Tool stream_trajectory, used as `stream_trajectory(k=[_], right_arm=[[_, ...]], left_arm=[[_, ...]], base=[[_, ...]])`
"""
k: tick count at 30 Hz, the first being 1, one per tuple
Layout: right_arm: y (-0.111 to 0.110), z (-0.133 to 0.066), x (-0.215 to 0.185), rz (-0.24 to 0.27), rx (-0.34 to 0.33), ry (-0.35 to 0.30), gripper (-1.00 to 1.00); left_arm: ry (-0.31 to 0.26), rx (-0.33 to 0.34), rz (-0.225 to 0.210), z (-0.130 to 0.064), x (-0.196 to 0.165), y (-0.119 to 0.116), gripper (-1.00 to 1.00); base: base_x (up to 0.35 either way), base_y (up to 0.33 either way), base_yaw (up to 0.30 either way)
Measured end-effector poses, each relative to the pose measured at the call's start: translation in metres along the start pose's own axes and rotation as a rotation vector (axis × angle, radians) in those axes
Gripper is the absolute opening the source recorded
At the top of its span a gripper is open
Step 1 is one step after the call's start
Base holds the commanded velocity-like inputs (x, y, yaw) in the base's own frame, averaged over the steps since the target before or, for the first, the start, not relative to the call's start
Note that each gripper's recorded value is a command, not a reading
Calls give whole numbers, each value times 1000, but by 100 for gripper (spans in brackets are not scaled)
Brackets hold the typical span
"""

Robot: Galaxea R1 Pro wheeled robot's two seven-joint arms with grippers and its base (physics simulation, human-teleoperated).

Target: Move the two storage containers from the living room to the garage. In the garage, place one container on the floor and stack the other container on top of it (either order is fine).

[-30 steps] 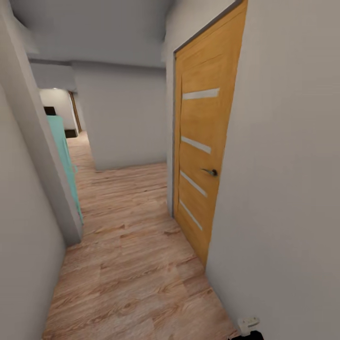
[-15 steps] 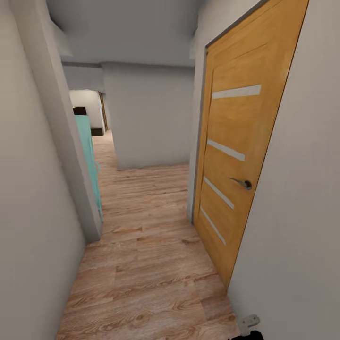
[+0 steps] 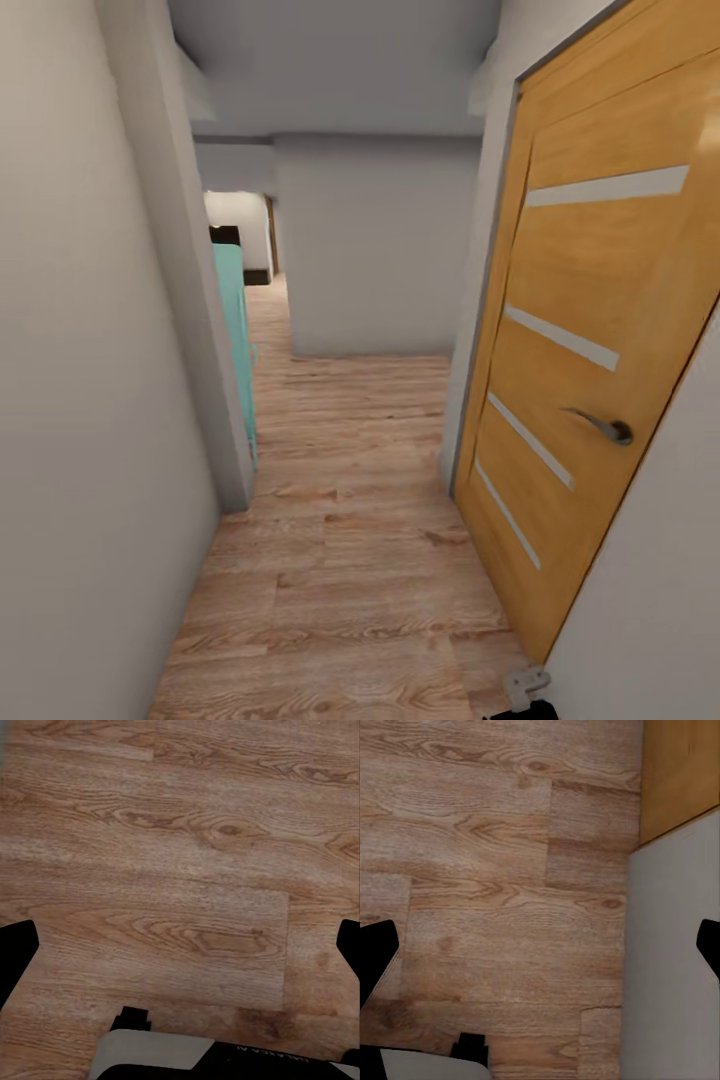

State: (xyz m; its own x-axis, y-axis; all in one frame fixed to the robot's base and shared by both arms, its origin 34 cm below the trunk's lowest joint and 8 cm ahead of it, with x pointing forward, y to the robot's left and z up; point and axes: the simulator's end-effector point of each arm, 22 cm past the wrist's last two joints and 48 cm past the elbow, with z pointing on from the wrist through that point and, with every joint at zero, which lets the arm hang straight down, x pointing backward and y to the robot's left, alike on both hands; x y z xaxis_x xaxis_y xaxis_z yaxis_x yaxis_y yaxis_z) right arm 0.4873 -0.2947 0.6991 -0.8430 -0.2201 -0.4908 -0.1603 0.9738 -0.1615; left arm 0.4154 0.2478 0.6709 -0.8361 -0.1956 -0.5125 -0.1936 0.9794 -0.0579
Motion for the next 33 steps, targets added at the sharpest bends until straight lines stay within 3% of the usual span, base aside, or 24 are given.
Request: stream_trajectory(k=[16, 33], right_arm=[[0, 0, 0, 0, 0, 0, 100], [0, 0, 0, 0, 0, 0, 100]], left_arm=[[0, -1, 0, 0, 0, 0, 100], [0, 0, 2, 0, 0, 0, 100]], base=[[328, 0, 290], [328, 0, 14]])
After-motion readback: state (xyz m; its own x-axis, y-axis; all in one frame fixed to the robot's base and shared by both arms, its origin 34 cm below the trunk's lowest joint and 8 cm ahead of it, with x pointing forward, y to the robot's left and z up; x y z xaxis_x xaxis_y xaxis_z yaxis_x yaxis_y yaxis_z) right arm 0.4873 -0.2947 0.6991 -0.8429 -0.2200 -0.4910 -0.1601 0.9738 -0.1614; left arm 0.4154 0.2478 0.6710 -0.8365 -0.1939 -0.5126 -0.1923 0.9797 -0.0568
